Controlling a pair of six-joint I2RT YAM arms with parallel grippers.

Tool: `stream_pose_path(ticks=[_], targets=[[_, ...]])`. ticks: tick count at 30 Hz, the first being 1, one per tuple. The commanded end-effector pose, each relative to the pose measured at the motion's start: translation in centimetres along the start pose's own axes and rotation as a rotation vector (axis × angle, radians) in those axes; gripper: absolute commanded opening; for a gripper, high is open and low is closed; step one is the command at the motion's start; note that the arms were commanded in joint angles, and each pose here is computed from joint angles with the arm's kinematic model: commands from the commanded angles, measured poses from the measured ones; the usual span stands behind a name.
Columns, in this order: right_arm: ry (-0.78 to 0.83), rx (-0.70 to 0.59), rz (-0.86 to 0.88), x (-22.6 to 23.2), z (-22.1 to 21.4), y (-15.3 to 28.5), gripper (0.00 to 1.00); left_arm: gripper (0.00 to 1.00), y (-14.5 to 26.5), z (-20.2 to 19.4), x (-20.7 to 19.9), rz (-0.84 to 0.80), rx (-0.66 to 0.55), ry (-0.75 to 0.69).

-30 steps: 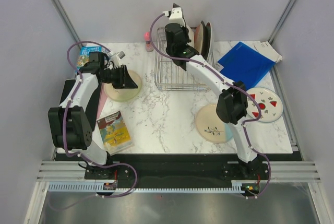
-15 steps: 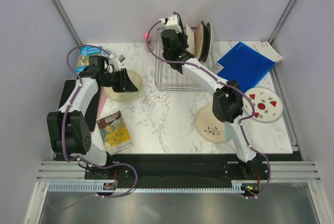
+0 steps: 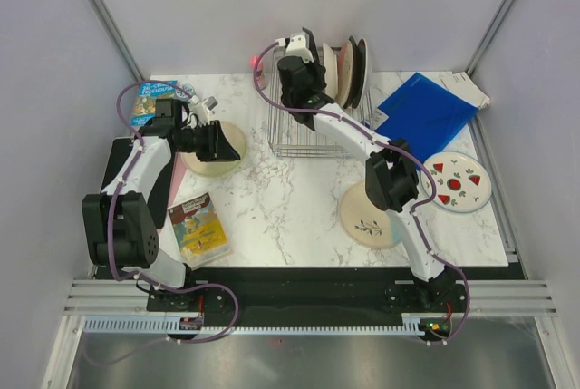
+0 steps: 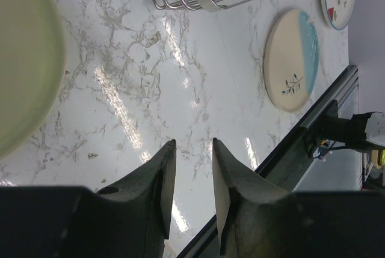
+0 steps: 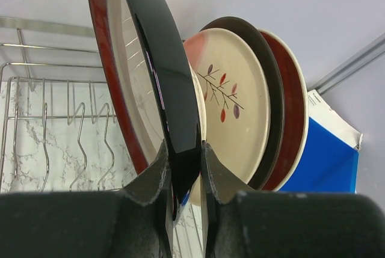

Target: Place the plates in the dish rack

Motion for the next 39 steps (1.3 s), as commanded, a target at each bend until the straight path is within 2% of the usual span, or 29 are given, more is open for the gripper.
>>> stream_pose_path(ticks=[1, 19, 33, 34, 35, 38, 39], targets=[[-0.131, -0.051, -0.107, -2.7, 2.9, 0.2, 0.0, 0.37, 0.5, 0.3, -1.1, -0.036, -0.034, -0.019], [-0.086, 0.047, -0.144, 1.4, -3.3, -0.8, 0.0, 0.4, 0.7, 0.1, -1.4, -0.042, -0.037, 0.013], [-0.054, 0.052, -0.143, 3.1, -5.2, -1.0, 0.0, 0.4, 0.3, 0.3, -1.0, -0.031, -0.036, 0.026], [-0.055, 0.049, -0.144, 3.1, -5.2, -1.0, 0.01, 0.4, 0.3, 0.3, -1.0, -0.032, -0.038, 0.026], [-0.057, 0.044, -0.144, 3.2, -5.1, -1.0, 0.11, 0.4, 0.4, 0.2, -1.0, -0.034, -0.037, 0.027], [-0.06, 0.023, -0.153, 2.9, -4.4, -0.1, 0.3, 0.4, 0.4, 0.3, -1.1, -0.032, -0.042, 0.018], [-0.043, 0.014, -0.151, 2.7, -3.9, 0.2, 0.34, 0.4, 0.4, 0.3, -1.2, -0.031, -0.04, 0.018]])
Point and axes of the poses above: each gripper's point midway between its finger pads, its own y axis back along the fingers, its own x axis along the line the jaws close on, z = x × y, the point moved 9 cm from there along y, back along the fingers, and after that the axes turned 4 degrees about y, right-handed, at the moved point
